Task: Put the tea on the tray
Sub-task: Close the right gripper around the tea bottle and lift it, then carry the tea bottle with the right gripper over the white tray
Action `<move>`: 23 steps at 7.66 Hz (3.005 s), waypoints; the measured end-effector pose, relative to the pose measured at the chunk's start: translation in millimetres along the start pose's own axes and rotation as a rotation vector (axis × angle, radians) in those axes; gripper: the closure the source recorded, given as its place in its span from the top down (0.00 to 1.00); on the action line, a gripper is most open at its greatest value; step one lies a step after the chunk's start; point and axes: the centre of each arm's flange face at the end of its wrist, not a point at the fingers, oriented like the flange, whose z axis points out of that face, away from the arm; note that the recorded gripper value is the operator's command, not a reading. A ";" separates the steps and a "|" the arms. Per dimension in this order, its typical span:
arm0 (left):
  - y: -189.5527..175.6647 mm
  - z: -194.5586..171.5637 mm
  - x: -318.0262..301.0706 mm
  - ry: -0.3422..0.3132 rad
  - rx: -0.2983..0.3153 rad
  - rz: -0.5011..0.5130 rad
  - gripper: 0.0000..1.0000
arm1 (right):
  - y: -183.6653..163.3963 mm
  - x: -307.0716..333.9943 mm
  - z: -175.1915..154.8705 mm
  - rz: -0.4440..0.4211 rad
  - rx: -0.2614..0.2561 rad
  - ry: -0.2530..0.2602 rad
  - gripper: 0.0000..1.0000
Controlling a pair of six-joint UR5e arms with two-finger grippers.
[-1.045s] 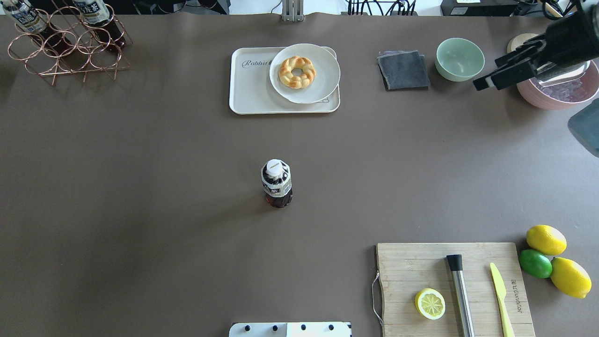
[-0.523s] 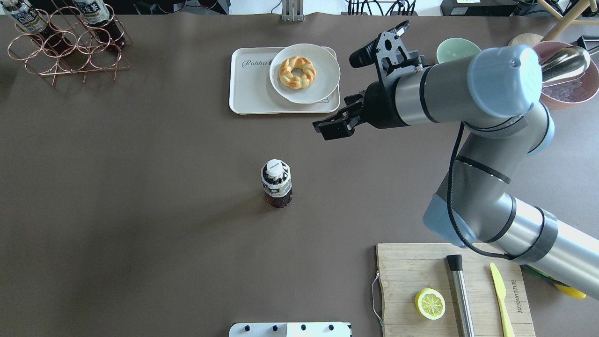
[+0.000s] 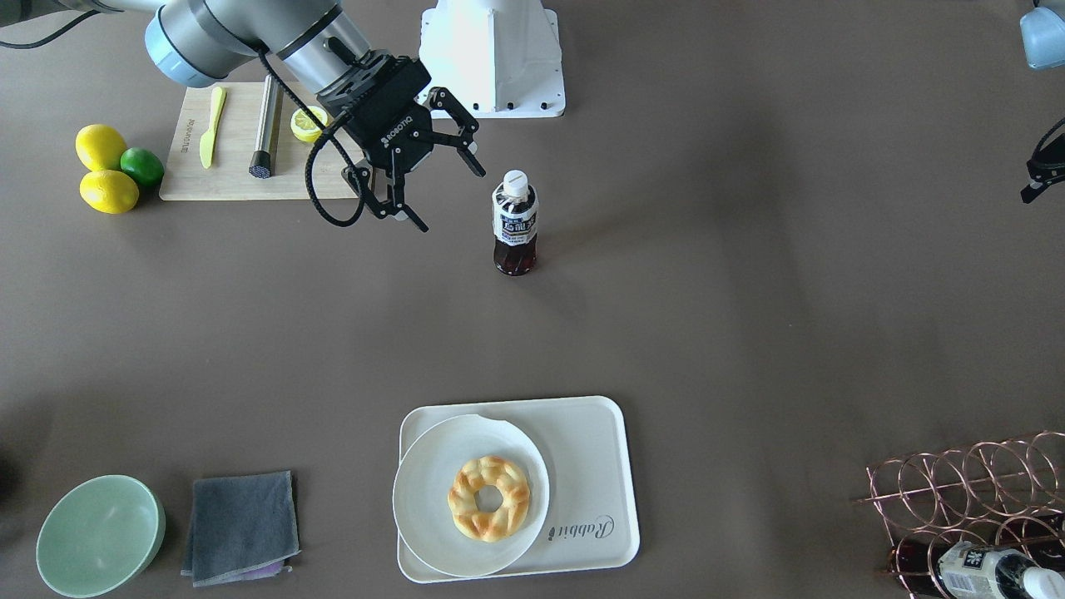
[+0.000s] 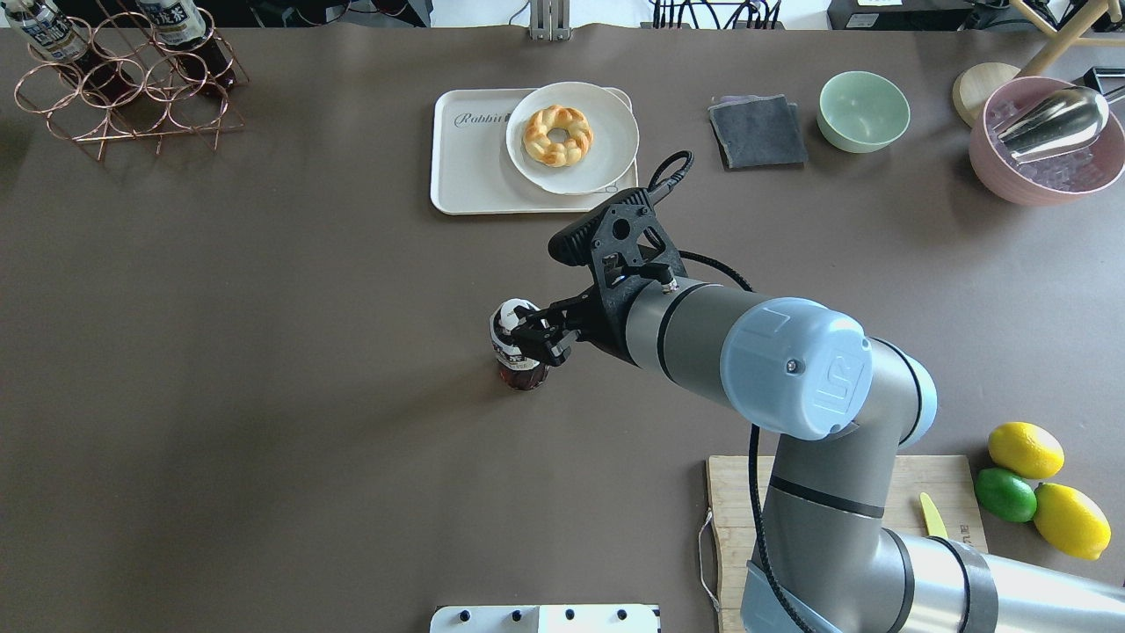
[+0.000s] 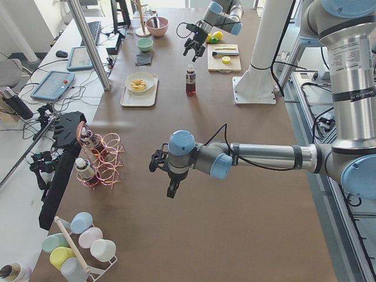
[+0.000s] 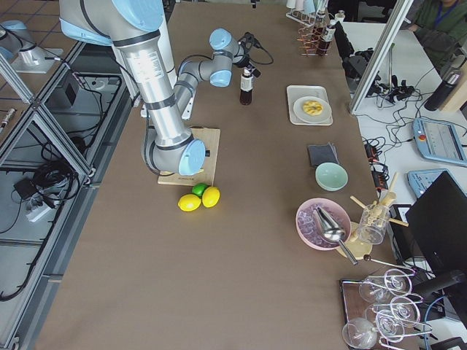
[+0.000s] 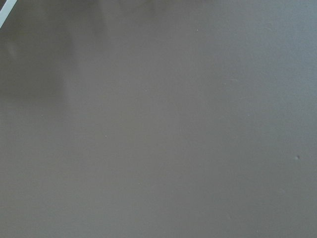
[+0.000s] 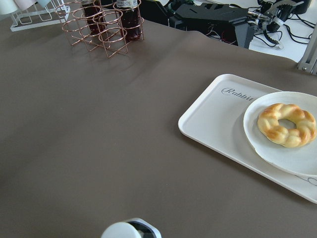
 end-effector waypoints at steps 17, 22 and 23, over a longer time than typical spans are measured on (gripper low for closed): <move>-5.7 -2.8 3.1 0.001 0.010 0.012 0.97 | 11.1 -50.6 34.5 -0.027 0.047 0.097 0.00; -6.1 -2.5 4.3 0.015 0.005 0.008 0.97 | -59.7 -20.7 25.5 0.009 0.104 0.113 0.00; -3.2 0.4 4.2 0.043 -0.005 0.000 0.97 | -88.3 -13.3 28.1 0.018 0.107 0.121 0.00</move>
